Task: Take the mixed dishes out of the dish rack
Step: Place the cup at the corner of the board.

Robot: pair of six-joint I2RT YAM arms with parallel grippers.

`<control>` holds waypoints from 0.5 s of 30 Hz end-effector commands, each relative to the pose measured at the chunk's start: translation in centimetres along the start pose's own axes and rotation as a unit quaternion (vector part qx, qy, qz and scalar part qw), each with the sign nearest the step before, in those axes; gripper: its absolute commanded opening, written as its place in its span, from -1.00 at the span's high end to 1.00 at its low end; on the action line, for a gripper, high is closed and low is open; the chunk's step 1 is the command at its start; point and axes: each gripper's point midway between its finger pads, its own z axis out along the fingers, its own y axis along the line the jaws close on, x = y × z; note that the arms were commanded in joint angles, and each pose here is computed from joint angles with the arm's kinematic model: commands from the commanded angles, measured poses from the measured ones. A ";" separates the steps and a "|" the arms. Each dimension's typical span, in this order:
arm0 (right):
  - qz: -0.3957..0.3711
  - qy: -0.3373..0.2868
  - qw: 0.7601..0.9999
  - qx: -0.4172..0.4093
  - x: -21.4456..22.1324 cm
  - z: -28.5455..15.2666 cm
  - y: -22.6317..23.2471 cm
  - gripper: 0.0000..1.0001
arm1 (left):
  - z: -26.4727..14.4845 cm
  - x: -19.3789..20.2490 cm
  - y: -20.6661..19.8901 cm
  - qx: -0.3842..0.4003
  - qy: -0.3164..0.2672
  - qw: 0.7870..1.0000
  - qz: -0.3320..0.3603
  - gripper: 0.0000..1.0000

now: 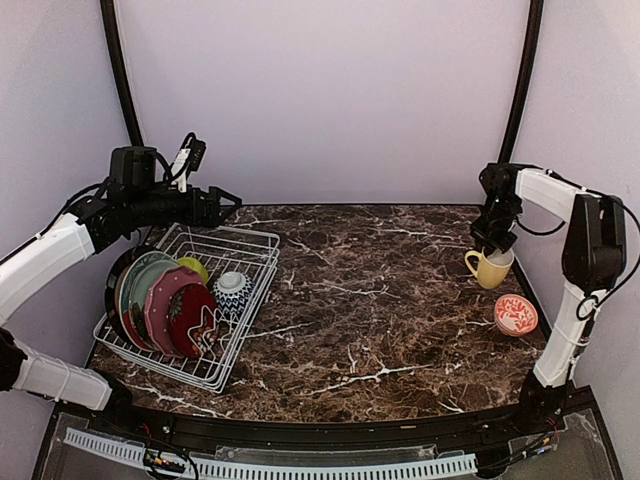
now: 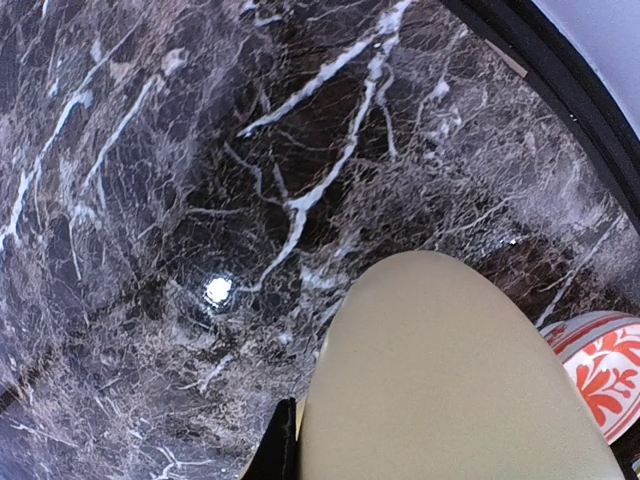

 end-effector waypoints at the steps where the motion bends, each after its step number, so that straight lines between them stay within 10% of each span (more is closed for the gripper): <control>1: 0.005 -0.009 1.000 -0.012 -2.2 -0.7 -0.4 1.00 | -0.5 0.0 -0.7 0.018 -0.004 1.000 0.007 -0.97; 15: 0.008 0.011 0.999 -0.050 -3.9 2.4 -1.1 1.00 | -0.2 0.4 -0.4 0.010 0.001 1.000 0.010 -0.97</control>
